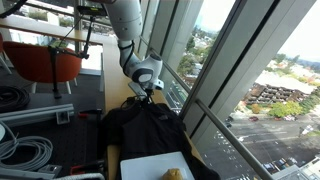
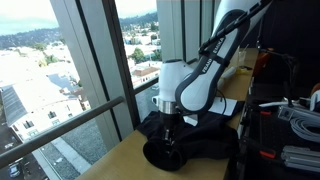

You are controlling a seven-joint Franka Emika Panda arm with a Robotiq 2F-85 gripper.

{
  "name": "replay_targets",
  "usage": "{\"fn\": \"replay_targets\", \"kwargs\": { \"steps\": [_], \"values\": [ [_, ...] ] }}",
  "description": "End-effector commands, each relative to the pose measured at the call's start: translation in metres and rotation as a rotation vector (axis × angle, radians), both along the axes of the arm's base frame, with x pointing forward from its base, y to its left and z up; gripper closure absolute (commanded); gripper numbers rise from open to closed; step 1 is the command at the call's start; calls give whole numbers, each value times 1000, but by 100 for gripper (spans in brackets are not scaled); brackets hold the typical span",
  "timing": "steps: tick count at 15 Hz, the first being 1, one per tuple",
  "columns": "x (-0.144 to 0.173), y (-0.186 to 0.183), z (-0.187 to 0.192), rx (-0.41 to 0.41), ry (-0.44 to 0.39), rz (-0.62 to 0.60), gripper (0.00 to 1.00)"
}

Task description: Close the zipper of the black vest

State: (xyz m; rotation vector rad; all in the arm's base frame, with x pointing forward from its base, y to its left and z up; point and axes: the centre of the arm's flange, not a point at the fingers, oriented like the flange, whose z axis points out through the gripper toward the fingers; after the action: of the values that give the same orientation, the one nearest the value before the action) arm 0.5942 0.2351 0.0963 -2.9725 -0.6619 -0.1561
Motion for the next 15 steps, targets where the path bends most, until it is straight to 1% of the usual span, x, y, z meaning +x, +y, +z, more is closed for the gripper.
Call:
{"fn": "replay_targets", "kwargs": {
  "steps": [1, 9, 15],
  "values": [
    [13, 28, 3, 4, -1, 8, 98],
    [21, 56, 4, -2, 17, 31, 98],
    [20, 79, 2, -3, 23, 50, 98]
  ]
}}
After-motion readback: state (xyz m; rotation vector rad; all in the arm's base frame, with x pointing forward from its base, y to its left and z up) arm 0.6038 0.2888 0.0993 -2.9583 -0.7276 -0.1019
